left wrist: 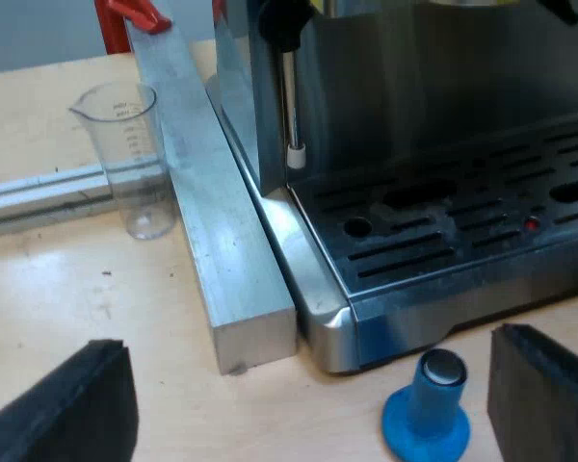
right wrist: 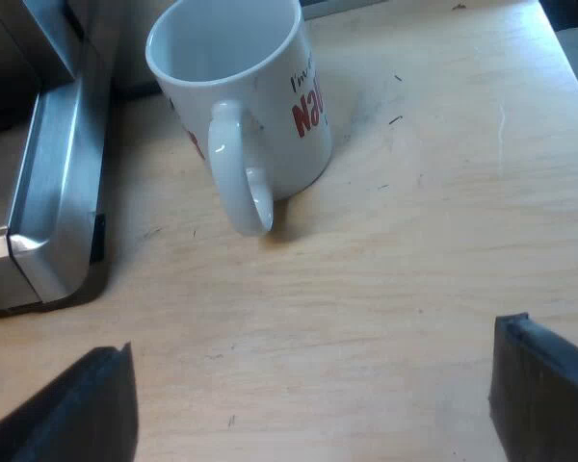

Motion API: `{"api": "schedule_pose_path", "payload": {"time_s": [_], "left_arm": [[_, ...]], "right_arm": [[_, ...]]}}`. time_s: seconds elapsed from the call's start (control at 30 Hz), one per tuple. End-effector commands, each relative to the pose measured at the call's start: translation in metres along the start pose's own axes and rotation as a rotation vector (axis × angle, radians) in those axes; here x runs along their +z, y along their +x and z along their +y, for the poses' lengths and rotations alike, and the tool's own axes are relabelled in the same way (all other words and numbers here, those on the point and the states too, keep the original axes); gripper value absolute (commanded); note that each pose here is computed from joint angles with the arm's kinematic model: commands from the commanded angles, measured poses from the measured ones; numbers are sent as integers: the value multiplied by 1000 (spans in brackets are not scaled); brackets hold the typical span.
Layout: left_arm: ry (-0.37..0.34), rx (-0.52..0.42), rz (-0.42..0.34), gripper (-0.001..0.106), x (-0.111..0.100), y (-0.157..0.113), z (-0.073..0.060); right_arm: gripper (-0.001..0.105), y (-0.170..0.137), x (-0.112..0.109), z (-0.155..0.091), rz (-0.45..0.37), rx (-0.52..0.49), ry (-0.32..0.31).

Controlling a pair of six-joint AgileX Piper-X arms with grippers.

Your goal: Put the handle in the coffee machine

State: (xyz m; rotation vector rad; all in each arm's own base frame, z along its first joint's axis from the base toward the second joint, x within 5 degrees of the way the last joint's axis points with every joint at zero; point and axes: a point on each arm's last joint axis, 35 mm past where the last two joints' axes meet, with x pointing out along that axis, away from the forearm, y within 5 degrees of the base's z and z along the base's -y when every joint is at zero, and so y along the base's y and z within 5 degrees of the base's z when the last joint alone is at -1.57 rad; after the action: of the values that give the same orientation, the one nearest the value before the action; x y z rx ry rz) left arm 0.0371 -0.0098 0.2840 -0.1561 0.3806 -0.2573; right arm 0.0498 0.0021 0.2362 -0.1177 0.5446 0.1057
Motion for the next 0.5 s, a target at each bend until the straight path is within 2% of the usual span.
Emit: {"api": "schedule_pose_path", "payload": {"time_s": [0.03,0.17,0.2,0.27,0.3,0.33,0.37,0.47,0.5], "left_arm": [[-46,-6,2,75,1,2,0],[-46,-18,3,75,1,2,0],[-46,-18,3,75,1,2,0],[-46,-37,6,75,1,2,-1],[-76,-76,-2,75,5,-2,-4],[-71,-106,1,75,6,-3,-5],[-50,-179,19,75,5,-3,-8],[-38,-212,29,75,5,-4,-10],[-36,-217,30,75,5,-4,-10]], "right_arm": [[75,-2,3,0,-7,-2,-3],[75,-2,3,0,-8,2,-3],[75,-5,4,0,-3,8,-45],[75,-8,5,0,4,10,-60],[72,-15,7,0,15,4,-62],[71,-18,8,0,19,3,-61],[67,-24,10,0,31,0,-74],[65,-27,10,0,41,-4,-78],[56,-40,12,1,78,-13,-104]]}}
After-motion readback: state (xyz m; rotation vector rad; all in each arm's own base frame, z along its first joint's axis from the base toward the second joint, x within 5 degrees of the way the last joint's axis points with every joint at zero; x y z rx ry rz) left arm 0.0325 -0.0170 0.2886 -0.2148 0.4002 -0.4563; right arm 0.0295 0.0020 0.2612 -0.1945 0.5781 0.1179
